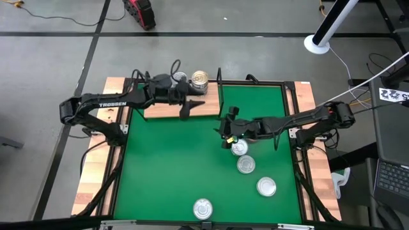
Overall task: Stack canned seafood by type on shelf
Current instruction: Put the green tuna can on the shelf
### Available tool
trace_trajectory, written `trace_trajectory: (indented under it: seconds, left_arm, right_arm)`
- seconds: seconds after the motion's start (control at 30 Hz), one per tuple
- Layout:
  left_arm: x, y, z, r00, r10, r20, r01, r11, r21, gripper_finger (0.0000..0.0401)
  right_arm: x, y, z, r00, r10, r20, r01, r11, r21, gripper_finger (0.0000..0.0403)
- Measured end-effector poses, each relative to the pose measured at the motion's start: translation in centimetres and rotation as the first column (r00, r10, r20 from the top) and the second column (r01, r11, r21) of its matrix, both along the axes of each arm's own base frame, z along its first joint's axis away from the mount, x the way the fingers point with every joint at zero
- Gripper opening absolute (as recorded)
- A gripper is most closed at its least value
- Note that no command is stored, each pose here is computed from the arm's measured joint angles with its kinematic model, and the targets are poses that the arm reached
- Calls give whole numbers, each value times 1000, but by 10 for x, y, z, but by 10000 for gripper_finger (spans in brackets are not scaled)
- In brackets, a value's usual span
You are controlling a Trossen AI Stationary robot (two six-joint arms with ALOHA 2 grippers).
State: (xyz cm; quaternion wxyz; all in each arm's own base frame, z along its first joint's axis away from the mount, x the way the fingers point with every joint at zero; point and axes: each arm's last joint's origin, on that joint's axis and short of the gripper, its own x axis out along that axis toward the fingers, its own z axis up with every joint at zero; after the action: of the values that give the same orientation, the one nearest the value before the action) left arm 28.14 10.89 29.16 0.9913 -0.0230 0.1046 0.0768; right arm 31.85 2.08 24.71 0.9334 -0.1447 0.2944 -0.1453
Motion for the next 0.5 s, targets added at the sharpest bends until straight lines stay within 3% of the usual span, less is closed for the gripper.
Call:
trace_trajectory:
  seconds: [0.07, 0.17, 0.33, 0.5]
  left_arm:
    - [3, -7, 0, 1000, -29, -5, 29, 1000, 13, 189]
    - [6, -18, -3, 998, -64, -28, 64, 998, 5, 189]
    - [12, -34, -12, 988, -125, -94, 124, 992, -15, 189]
    - [25, -52, -29, 968, -200, -153, 204, 979, 10, 189]
  right_arm:
    - [-9, 0, 0, 998, 6, -60, -4, 999, 45, 208]
    - [-22, 1, -2, 989, 24, -146, 4, 981, 193, 209]
    - [-39, 6, -14, 944, 75, -323, 73, 904, 422, 209]
    - [-56, 6, -24, 854, 117, -507, 150, 878, 454, 209]
